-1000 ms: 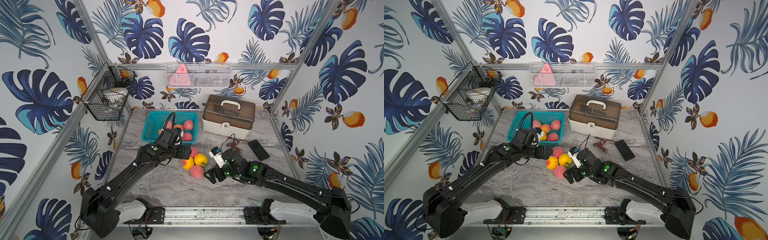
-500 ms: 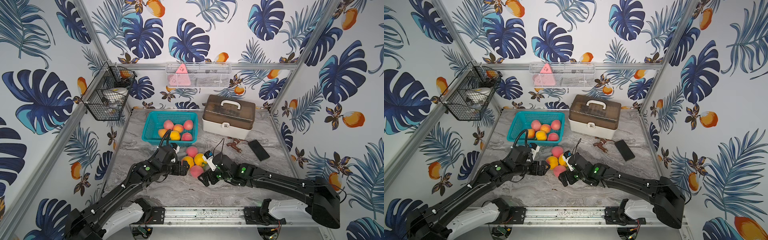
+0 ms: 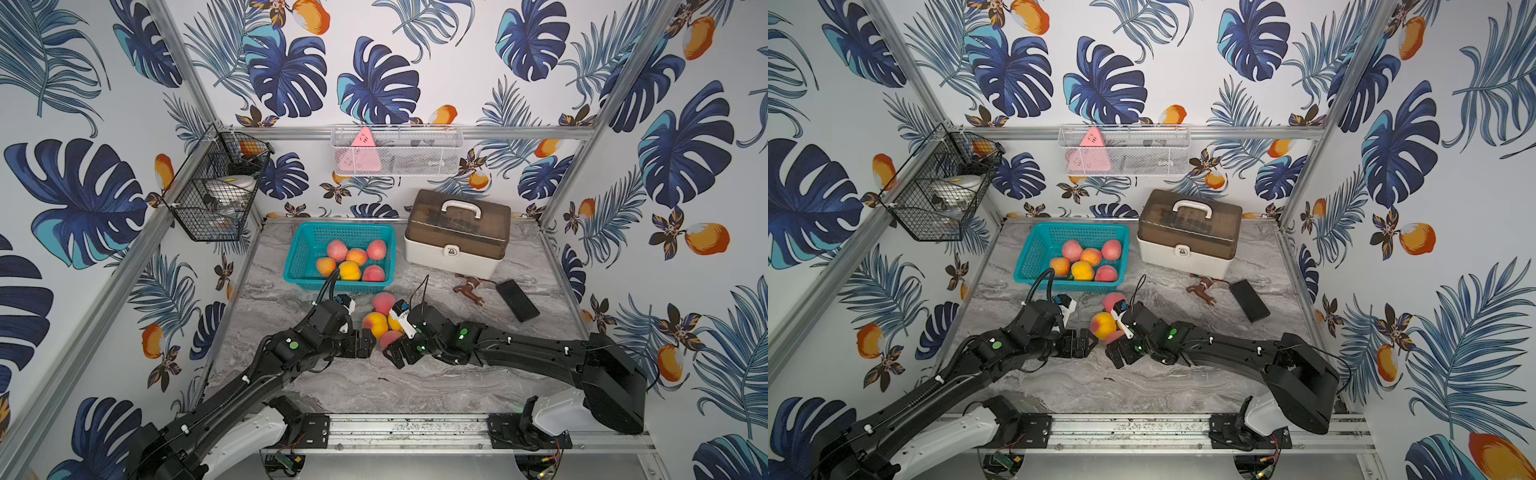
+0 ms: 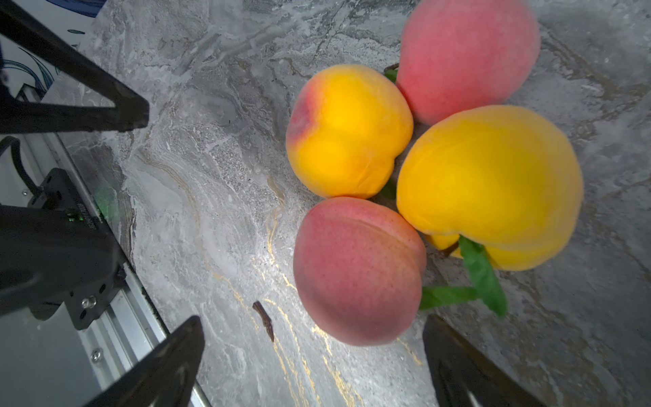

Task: Put the peaches into the basket
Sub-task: Pick up the peach from the center of the board.

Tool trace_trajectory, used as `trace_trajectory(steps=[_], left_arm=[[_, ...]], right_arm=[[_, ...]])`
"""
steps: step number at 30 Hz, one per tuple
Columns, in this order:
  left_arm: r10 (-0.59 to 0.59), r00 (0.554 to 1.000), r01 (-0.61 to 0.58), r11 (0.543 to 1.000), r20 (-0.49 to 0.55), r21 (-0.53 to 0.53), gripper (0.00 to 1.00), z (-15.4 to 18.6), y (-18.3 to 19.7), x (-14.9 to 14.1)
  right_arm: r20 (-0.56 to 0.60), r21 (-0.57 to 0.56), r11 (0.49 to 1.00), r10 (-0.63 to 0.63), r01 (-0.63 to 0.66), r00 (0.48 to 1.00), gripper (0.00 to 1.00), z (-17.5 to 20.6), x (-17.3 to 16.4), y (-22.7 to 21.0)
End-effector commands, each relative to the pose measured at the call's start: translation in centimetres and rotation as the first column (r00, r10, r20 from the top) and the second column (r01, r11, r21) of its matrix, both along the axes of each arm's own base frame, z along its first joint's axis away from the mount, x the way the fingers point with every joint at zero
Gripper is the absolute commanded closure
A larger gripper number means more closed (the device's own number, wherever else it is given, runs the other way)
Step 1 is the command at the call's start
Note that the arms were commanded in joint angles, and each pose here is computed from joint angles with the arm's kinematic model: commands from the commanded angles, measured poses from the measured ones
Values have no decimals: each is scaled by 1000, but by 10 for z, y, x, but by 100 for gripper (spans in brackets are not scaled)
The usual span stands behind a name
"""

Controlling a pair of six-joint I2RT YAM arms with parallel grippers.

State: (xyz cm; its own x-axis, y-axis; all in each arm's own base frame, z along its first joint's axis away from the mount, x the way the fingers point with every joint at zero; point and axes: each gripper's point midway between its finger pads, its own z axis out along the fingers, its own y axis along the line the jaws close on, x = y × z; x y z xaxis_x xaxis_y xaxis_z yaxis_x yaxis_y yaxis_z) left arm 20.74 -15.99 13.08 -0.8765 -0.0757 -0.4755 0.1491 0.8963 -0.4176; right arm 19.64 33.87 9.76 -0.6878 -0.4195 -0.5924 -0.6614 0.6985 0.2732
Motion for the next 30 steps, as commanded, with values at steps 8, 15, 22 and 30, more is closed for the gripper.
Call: trace_trajectory(steps=[8,15,22,30], left_arm=[[42,999,-42,999,14,-30,2,-1,3,0],[49,999,-49,998,16,-25,1,-2,5,0],[53,998,-52,998,25,-28,1,-3,5,1],[46,999,-45,998,13,-32,1,-10,3,0]], right_arm=[[39,-11,1000,21,-21,999,2,-7,10,12],[40,-43,999,16,-14,999,2,-17,17,18],[29,-71,997,15,-13,999,2,-28,17,16],[20,-86,996,12,-10,1000,5,-35,16,12]])
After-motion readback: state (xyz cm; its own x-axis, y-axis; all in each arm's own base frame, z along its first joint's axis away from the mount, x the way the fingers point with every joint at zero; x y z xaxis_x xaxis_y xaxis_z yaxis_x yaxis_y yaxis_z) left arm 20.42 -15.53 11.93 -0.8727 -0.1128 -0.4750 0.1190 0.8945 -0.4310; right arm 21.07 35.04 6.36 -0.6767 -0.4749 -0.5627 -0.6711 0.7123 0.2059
